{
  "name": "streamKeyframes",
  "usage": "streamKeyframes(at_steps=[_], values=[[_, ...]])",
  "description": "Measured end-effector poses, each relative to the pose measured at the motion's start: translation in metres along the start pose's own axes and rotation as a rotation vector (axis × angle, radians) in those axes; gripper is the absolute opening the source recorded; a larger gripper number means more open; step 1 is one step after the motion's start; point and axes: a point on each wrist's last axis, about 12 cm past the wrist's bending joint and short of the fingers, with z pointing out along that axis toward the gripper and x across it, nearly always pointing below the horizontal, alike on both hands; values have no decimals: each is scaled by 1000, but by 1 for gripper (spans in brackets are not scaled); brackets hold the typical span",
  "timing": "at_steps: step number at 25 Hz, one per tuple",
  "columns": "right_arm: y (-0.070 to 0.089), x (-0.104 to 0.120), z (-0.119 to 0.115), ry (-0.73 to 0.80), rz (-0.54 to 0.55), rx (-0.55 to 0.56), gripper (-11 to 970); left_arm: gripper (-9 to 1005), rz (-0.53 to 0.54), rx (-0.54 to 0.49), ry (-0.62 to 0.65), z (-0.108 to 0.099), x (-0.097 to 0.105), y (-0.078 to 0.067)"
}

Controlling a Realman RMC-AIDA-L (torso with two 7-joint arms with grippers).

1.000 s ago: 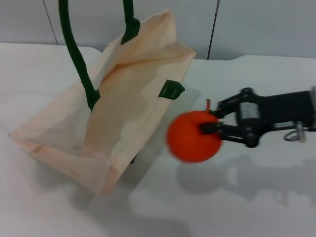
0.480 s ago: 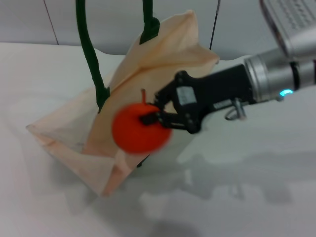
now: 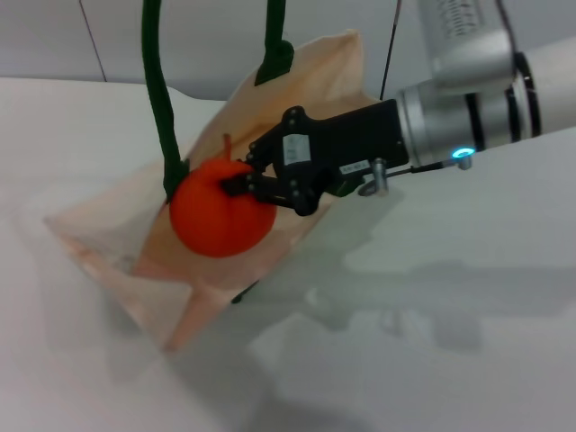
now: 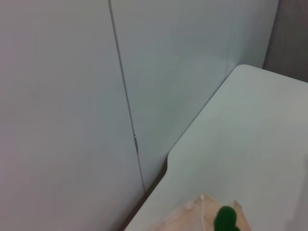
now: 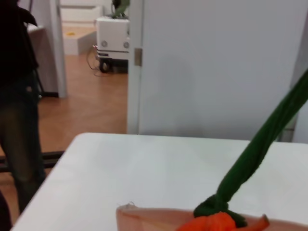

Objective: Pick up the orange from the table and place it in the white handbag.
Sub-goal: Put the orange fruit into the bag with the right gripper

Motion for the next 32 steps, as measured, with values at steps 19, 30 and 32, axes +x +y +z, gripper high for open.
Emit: streamKeyframes(at_steps=[19, 30, 32], values=[[-16, 8, -19, -3, -4, 167, 68, 120, -6, 8, 21, 3, 4, 1], [-17, 18, -15, 38, 8, 201, 66, 119, 10, 13, 13, 3, -2, -3], [-17, 18, -14, 36, 9, 201, 65, 119, 11, 14, 11, 3, -3, -3]])
